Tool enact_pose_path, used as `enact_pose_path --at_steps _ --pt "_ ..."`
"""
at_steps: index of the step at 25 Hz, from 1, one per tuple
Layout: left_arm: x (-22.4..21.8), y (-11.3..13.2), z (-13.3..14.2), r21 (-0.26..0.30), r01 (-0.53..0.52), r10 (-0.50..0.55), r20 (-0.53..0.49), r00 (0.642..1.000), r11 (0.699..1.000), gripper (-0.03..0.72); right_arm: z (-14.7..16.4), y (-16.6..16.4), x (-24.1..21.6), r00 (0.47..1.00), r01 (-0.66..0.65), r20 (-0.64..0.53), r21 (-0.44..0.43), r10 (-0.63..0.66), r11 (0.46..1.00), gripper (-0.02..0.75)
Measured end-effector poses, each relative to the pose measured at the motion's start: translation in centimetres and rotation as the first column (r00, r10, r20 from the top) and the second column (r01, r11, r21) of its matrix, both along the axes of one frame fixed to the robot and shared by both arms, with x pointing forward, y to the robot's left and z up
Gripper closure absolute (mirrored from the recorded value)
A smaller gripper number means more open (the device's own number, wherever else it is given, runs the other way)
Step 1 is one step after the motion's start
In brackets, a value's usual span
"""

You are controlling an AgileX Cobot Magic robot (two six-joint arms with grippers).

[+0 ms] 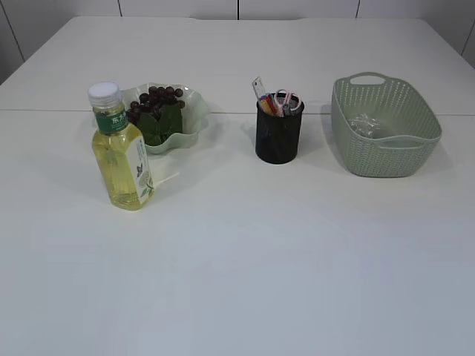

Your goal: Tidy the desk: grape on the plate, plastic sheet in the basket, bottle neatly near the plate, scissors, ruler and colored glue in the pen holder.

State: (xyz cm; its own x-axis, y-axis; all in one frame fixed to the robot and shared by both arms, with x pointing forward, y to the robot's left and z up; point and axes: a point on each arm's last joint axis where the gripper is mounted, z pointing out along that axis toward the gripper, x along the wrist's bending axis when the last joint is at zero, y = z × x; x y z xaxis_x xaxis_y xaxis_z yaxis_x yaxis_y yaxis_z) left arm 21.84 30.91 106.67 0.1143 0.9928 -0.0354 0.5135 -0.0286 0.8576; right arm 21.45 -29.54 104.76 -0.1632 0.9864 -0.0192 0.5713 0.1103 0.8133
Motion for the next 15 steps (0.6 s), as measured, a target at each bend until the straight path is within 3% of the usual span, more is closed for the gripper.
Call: enact_pose_path --at_steps 4,15 --pt "0.5 -0.1 -0.5 0.022 0.016 -0.016 0.005 1.0 1.0 0.256 0.1 0.0 0.4 0.999 0.002 0.038 -0.003 -0.001 1.0 0.33" --pt "1.2 -0.6 -1.1 -0.008 0.047 -0.047 0.031 0.998 0.999 0.256 -0.3 -0.2 1.1 0.997 0.018 0.073 -0.018 -0.016 1.0 0.33"
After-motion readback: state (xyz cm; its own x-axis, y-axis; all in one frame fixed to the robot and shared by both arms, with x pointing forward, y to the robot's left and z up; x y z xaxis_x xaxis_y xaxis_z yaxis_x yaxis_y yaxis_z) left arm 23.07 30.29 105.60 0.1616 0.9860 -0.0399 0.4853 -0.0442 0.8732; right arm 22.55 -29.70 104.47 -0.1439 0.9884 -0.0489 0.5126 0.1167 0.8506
